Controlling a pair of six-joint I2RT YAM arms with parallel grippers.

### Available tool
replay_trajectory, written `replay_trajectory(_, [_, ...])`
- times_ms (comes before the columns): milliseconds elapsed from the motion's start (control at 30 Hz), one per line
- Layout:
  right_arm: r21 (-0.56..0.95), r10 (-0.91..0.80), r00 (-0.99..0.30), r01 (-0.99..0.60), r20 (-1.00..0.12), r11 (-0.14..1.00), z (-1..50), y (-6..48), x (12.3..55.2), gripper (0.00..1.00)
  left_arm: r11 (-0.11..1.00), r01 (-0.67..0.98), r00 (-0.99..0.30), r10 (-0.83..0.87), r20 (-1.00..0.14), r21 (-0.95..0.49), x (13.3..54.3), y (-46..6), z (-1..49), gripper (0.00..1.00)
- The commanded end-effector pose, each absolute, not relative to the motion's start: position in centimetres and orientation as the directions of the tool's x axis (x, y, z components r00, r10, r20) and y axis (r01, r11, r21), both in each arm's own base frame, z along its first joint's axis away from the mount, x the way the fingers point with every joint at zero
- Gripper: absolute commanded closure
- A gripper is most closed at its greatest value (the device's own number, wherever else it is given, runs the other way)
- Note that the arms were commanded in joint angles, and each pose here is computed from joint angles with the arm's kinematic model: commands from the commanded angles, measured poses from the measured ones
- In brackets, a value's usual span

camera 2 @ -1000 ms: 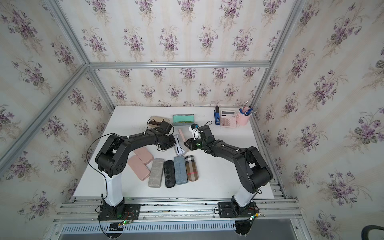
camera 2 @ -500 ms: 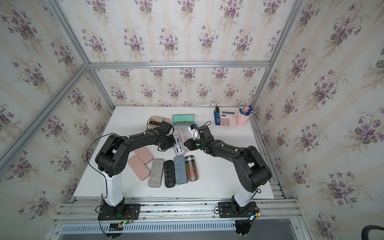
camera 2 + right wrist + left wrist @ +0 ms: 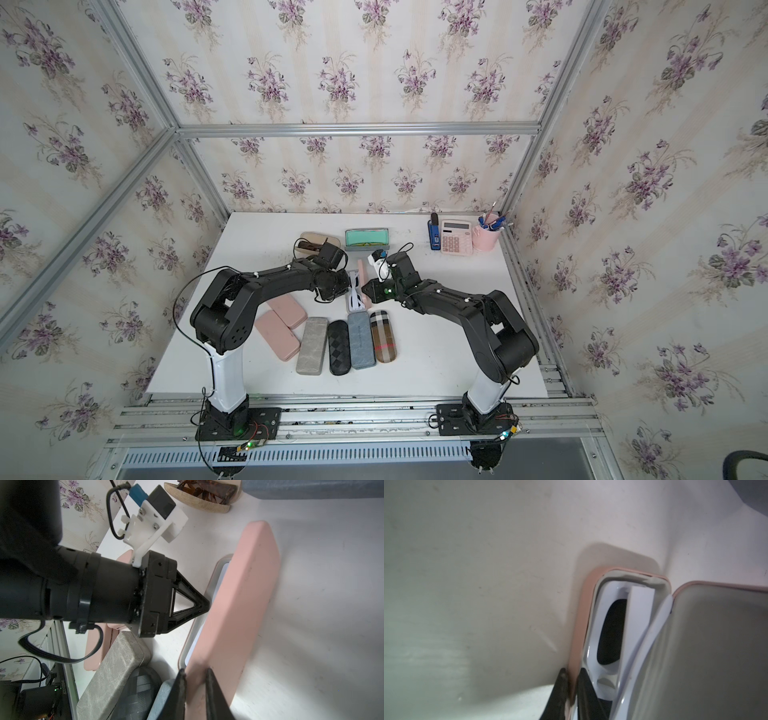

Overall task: Close the glasses case
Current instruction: Close the glasses case at the center of the board.

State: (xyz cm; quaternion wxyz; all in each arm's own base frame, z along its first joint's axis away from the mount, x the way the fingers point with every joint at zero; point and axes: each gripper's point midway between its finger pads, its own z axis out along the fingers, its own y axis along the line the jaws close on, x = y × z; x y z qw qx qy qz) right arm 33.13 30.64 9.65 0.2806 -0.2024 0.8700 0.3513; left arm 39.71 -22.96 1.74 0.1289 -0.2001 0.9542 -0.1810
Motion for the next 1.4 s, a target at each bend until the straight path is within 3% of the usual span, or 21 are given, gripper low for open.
replay_trajectory(0, [0.487, -0.179, -0.763, -0.555, -0.622, 0.674, 9.2, 30.7, 32.9, 0.82, 0.853, -0.328, -0.889, -0.424, -0.173, -0.407, 39.7, -23.2, 1.8, 0.86])
replay_trajectory(1367, [0.483, -0.213, -0.767, -0.566, -0.605, 0.668, 8.1, 31.8, 32.3, 0.83, 0.852, -0.317, -0.890, -0.419, -0.179, -0.417, 39.7, -23.3, 2.0, 0.88])
